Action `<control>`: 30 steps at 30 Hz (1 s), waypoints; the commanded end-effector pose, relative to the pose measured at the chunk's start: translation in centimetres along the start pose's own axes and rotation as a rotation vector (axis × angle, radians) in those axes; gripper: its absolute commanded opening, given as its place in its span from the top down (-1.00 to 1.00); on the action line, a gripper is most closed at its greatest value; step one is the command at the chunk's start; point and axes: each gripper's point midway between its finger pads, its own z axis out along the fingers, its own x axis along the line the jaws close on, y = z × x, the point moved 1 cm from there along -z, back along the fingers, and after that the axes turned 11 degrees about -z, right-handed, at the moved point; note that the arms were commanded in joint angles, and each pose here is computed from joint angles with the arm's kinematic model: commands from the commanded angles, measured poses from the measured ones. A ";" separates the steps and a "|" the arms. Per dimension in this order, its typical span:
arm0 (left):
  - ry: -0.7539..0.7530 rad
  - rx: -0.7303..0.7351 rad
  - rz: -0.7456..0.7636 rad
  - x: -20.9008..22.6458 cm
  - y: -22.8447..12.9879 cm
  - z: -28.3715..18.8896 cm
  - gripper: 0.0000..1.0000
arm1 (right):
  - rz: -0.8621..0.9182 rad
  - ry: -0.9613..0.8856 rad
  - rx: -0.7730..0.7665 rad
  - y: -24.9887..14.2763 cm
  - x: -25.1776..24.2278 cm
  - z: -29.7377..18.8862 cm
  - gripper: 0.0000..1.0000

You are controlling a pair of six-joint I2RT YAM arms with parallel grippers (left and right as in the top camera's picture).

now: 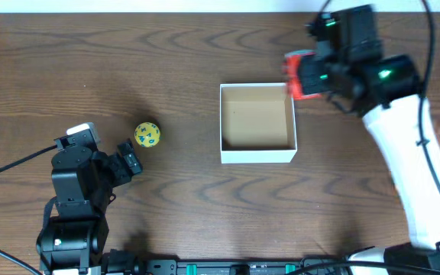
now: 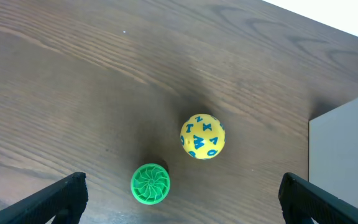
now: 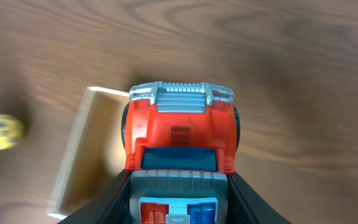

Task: Pack container
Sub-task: 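Carry the red truck into the white box and release it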

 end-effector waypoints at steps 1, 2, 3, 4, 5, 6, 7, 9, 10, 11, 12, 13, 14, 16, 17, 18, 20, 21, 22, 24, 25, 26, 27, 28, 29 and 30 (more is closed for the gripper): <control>-0.015 -0.022 -0.016 -0.4 0.8 -0.6 -0.96 | 0.184 -0.088 0.068 -1.5 1.6 2.8 0.97; -0.015 -0.022 -0.016 -0.4 0.8 -0.6 -0.96 | 0.191 -0.096 0.081 -1.8 2.2 3.4 0.97; -0.015 -0.022 -0.016 -0.4 0.8 -0.6 -0.96 | 0.193 -0.106 0.098 -2.2 2.6 4.1 0.97; -0.015 -0.022 -0.016 -0.4 0.8 -0.6 -0.96 | 0.192 -0.110 0.122 -2.6 3.0 4.9 0.97; -0.015 -0.022 -0.016 -0.4 0.8 -0.6 -0.96 | 0.195 -0.112 0.145 -3.1 3.2 5.8 0.97; -0.015 -0.022 -0.016 -0.4 0.8 -0.6 -0.96 | 0.200 -0.119 0.177 -3.7 3.4 6.8 0.97; -0.015 -0.022 -0.016 -0.4 0.8 -0.6 -0.96 | 0.198 -0.128 0.212 -4.4 3.4 7.9 0.98; -0.015 -0.022 -0.016 -0.4 0.8 -0.6 -0.96 | 0.207 -0.143 0.275 -5.8 3.4 9.7 0.98; -0.015 -0.022 -0.016 -0.4 0.8 -0.6 -0.96 | 0.208 -0.151 0.301 -6.3 3.3 10.5 0.98; -0.015 -0.022 -0.016 -0.4 0.8 -0.6 -0.96 | 0.207 -0.158 0.323 -6.8 3.1 11.3 0.97; -0.015 -0.022 -0.016 -0.4 0.8 -0.6 -0.96 | 0.208 -0.166 0.346 -7.3 2.9 12.1 0.97; -0.015 -0.022 -0.016 -0.4 0.8 -0.6 -0.96 | 0.211 -0.173 0.364 -7.8 2.7 13.0 0.98; -0.015 -0.022 -0.016 -0.4 0.8 -0.6 -0.96 | 0.215 -0.179 0.377 -8.1 2.5 13.7 0.98; -0.015 -0.022 -0.016 -0.4 0.8 -0.6 -0.96 | 0.225 -0.188 0.391 -8.5 1.9 14.9 0.97; -0.015 -0.022 -0.016 -0.4 0.8 -0.6 -0.96 | 0.231 -0.190 0.401 -8.7 1.6 15.4 0.97; -0.015 -0.022 -0.016 -0.4 0.8 -0.6 -0.96 | 0.233 -0.195 0.413 -9.0 1.3 15.9 0.96; -0.015 -0.022 -0.016 -0.4 0.8 -0.6 -0.96 | 0.240 -0.203 0.427 -9.4 0.9 16.4 0.79; -0.015 -0.022 -0.016 -0.4 0.8 -0.6 -0.96 | 0.244 -0.205 0.431 -9.5 0.7 16.5 0.62; -0.015 -0.022 -0.016 -0.4 0.8 -0.6 -0.96 | 0.247 -0.208 0.437 -9.7 0.5 16.7 0.46; -0.015 -0.022 -0.016 -0.4 0.8 -0.6 -0.96 | 0.250 -0.209 0.438 -9.7 0.3 16.7 0.10; -0.015 -0.022 -0.016 -0.4 0.8 -0.6 -0.96 | 0.249 -0.209 0.437 -9.6 0.3 16.8 -0.10; -0.015 -0.022 -0.016 -0.4 0.8 -0.6 -0.96 | 0.236 -0.203 0.435 -9.5 0.4 16.7 -0.29; -0.015 -0.022 -0.016 -0.4 0.8 -0.6 -0.96 | 0.213 -0.188 0.433 -9.4 0.6 16.8 -0.40; -0.015 -0.022 -0.016 -0.4 0.8 -0.6 -0.96 | 0.189 -0.168 0.432 -9.3 0.9 16.7 -0.51; -0.015 -0.022 -0.016 -0.4 0.8 -0.6 -0.96 | 0.170 -0.152 0.431 -9.1 1.2 16.7 -0.60; -0.015 -0.022 -0.016 -0.4 0.8 -0.6 -0.96 | 0.159 -0.143 0.429 -8.9 1.4 16.5 -0.75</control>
